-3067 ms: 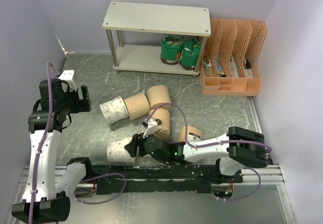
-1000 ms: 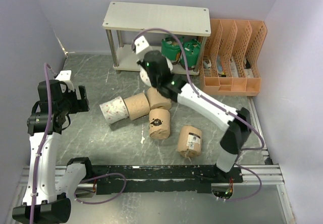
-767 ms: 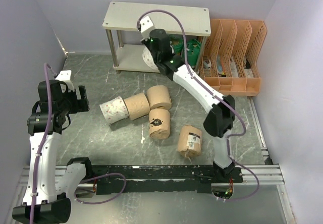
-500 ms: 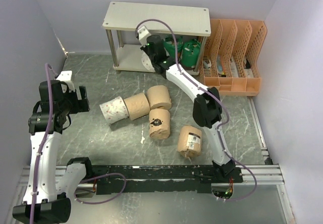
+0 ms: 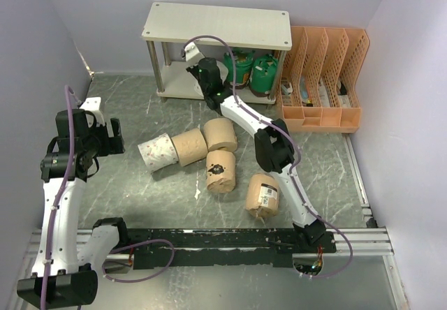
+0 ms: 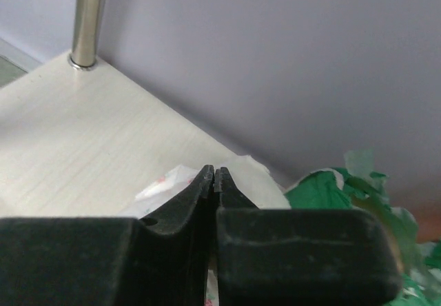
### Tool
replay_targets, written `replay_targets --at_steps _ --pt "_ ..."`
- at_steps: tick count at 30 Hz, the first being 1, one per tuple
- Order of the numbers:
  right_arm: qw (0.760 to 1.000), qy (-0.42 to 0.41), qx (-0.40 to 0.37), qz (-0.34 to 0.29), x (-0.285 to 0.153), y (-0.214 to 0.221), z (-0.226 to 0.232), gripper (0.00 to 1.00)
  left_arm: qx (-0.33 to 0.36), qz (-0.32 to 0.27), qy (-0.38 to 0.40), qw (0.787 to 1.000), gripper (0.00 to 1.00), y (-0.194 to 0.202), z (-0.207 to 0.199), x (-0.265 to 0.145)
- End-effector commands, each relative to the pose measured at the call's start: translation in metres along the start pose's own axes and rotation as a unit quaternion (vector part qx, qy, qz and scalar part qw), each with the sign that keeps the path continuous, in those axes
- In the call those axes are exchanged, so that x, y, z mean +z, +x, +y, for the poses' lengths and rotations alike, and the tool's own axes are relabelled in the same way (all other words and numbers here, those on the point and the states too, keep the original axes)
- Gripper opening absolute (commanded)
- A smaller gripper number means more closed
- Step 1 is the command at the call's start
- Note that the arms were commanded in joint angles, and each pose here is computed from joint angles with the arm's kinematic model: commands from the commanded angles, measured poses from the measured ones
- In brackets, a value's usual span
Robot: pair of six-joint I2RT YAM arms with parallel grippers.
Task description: Place and organize the paper towels onto the shelf
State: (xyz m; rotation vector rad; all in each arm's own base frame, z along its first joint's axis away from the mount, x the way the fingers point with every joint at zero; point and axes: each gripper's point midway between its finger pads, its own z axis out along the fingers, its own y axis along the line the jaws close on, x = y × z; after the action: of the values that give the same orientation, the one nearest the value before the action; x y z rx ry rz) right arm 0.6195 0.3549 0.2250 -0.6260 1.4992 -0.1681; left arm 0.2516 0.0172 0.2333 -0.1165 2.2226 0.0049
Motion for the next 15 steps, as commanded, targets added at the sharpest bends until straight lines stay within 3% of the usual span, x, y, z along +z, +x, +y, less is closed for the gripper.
replay_targets --at_steps 1,3,7,11,15 --pt "0.999 -0.025 0.036 -0.007 0.011 0.019 0.023 0.04 0.002 -0.011 0.003 1.000 0.95 -0.006 0.001 0.003" --pt "0.998 -0.032 0.047 -0.012 0.013 0.020 0.029 0.10 0.002 -0.009 0.003 1.000 0.95 -0.006 0.001 0.004" --pt "0.996 -0.045 0.064 -0.038 0.007 0.012 0.037 0.53 0.003 -0.007 0.004 1.000 0.95 -0.005 0.001 0.005" --pt "0.991 -0.059 0.086 -0.083 -0.018 -0.031 0.035 0.61 0.005 -0.008 0.011 1.000 0.95 -0.005 -0.002 0.004" --pt "0.988 -0.041 0.076 -0.131 -0.082 -0.076 0.035 0.69 0.002 -0.010 0.003 1.000 0.95 -0.006 0.001 0.003"
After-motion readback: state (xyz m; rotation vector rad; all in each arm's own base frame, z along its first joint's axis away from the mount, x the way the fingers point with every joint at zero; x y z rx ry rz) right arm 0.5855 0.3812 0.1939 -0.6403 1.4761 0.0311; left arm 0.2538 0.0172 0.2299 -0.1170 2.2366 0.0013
